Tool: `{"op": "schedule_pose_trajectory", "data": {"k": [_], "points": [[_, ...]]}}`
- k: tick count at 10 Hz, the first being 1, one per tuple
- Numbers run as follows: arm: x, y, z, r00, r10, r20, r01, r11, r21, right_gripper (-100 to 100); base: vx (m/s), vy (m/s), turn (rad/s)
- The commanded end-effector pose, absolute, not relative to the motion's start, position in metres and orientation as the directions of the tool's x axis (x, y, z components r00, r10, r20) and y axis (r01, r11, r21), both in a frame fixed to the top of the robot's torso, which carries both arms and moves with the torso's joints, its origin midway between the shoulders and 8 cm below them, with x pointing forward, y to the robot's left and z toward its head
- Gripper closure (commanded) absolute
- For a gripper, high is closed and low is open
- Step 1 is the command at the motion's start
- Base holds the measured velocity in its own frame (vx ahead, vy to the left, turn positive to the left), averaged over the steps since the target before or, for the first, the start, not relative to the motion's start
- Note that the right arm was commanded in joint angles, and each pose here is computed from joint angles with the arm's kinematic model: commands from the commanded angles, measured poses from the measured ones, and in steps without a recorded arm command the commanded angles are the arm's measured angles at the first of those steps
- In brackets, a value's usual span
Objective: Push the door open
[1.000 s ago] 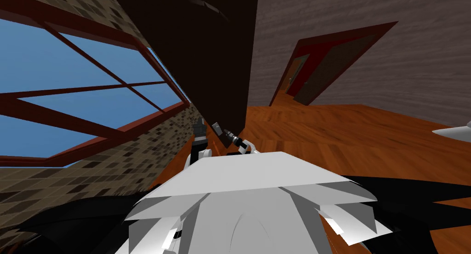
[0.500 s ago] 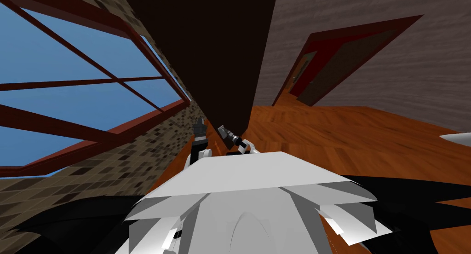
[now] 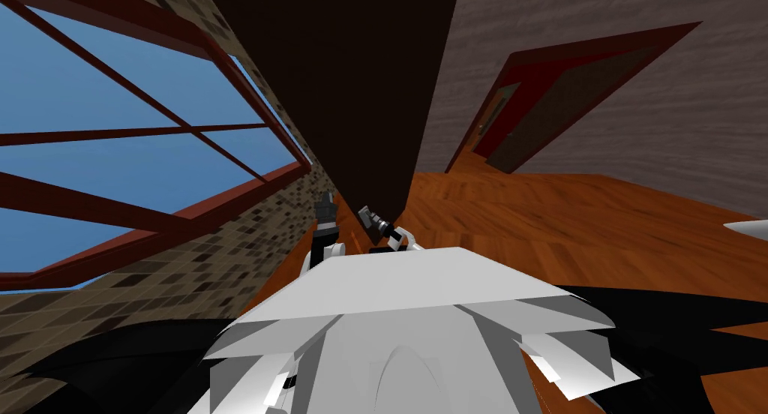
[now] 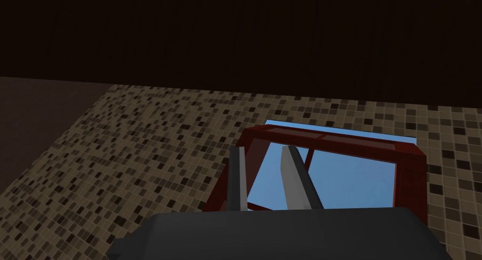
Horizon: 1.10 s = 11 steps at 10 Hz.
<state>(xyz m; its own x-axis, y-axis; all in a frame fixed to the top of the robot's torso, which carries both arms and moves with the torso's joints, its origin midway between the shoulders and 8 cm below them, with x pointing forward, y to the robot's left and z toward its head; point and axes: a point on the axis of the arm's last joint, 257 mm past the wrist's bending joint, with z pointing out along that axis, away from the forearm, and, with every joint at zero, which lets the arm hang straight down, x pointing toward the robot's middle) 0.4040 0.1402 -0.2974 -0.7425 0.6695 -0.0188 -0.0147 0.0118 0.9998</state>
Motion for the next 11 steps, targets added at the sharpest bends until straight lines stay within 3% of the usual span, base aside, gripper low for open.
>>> {"op": "schedule_pose_trajectory", "data": {"k": [1,4,11], "points": [[0.404,0.14,-0.299,-0.742,0.67,-0.017,-0.012,0.012,1.0,100,-0.012,-0.016,-0.005],[0.413,0.127,-0.305,-0.725,0.689,-0.029,-0.01,0.031,0.999,100,0.008,0.037,-0.014],[0.448,0.098,-0.305,-0.653,0.757,-0.03,-0.006,0.034,0.999,100,0.057,0.19,-0.059]]}}
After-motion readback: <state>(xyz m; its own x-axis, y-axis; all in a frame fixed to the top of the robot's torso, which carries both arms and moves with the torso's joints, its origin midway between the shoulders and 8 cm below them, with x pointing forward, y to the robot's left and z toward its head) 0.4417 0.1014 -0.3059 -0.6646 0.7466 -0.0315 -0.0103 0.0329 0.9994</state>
